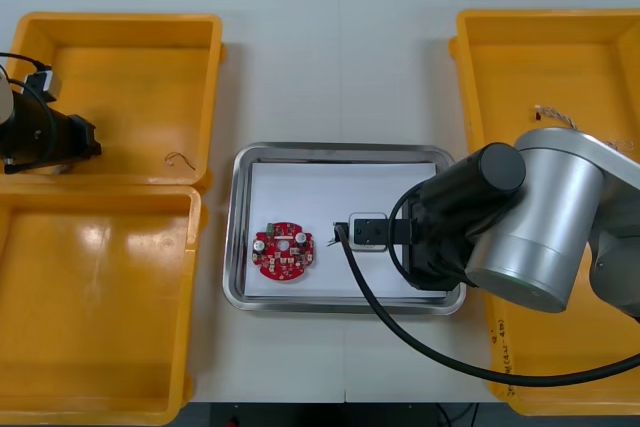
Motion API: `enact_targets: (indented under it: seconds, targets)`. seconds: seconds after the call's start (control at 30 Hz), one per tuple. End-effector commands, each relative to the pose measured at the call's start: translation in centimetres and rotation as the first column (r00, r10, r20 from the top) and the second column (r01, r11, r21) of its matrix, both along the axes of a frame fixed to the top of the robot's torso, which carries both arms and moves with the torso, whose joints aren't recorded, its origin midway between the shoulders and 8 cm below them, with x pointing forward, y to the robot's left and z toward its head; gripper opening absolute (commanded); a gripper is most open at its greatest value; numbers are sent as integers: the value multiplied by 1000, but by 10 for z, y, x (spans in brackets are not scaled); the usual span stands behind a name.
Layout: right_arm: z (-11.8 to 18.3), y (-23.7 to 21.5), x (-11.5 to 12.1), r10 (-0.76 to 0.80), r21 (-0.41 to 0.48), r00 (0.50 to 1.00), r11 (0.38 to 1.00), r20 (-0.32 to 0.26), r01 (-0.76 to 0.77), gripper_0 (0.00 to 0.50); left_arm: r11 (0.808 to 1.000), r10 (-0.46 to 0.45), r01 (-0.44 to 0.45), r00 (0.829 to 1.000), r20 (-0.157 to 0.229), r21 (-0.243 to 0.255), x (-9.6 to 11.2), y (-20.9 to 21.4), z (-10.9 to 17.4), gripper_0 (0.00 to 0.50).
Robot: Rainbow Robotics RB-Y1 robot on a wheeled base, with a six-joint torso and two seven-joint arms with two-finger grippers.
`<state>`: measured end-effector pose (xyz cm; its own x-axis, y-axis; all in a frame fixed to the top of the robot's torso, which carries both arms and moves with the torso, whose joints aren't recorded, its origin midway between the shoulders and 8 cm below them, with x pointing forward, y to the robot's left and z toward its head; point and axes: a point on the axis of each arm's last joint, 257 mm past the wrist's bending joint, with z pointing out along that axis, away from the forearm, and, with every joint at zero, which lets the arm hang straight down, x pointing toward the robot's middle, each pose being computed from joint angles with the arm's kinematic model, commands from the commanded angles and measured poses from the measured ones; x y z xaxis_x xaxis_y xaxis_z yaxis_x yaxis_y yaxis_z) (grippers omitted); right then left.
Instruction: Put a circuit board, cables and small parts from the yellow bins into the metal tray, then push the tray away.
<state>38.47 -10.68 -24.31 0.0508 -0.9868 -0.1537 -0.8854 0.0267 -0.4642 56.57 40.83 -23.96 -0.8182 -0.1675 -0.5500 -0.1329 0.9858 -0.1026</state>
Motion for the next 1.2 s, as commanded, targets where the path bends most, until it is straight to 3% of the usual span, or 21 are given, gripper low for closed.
enact_targets:
  seconds: [0.03, 0.07, 0.1, 0.6, 0.87, 0.9, 1.0, 1.07, 1.1, 1.2]
  targets:
    - [-11, 13, 0, 77, -38, 997, 996, 23, -77, 0, 996, -83, 84, 996, -6, 42, -2, -11, -9, 225]
    - [-16, 13, 0, 78, -41, 997, 996, 18, -77, 0, 996, -83, 83, 997, -7, 40, -2, -11, -10, 34]
    - [-18, 13, 0, 77, -43, 997, 996, 16, -76, 0, 996, -85, 85, 996, -5, 39, -2, -11, -9, 0]
    - [-46, 22, 10, 55, -31, 998, 998, 11, -54, 0, 995, -97, 96, 995, 7, 36, 0, -14, -7, 0]
    - [-53, 26, 5, 51, -25, 999, 998, 12, -50, 0, 991, -127, 122, 989, 75, 62, 14, -21, 16, 0]
    - [-55, 27, 4, 48, -23, 999, 999, 9, -48, 23, 989, -133, 127, 987, 88, 70, 16, -22, 23, 0]
    - [-53, 30, 5, 49, -20, 999, 999, 21, -49, 292, 988, -140, 132, 984, 113, 74, 22, -26, 31, 0]
    - [-53, 30, 6, 47, -20, 999, 999, 22, -46, 373, 988, -145, 135, 980, 138, 77, 27, -27, 36, 0]
    - [-53, 32, 5, 48, -17, 999, 999, 21, -48, 500, 987, -153, 141, 975, 163, 83, 32, -30, 39, 0]
    - [-52, 32, 7, 48, -17, 998, 999, 31, -48, 500, 985, -163, 147, 967, 195, 94, 39, -34, 42, 0]
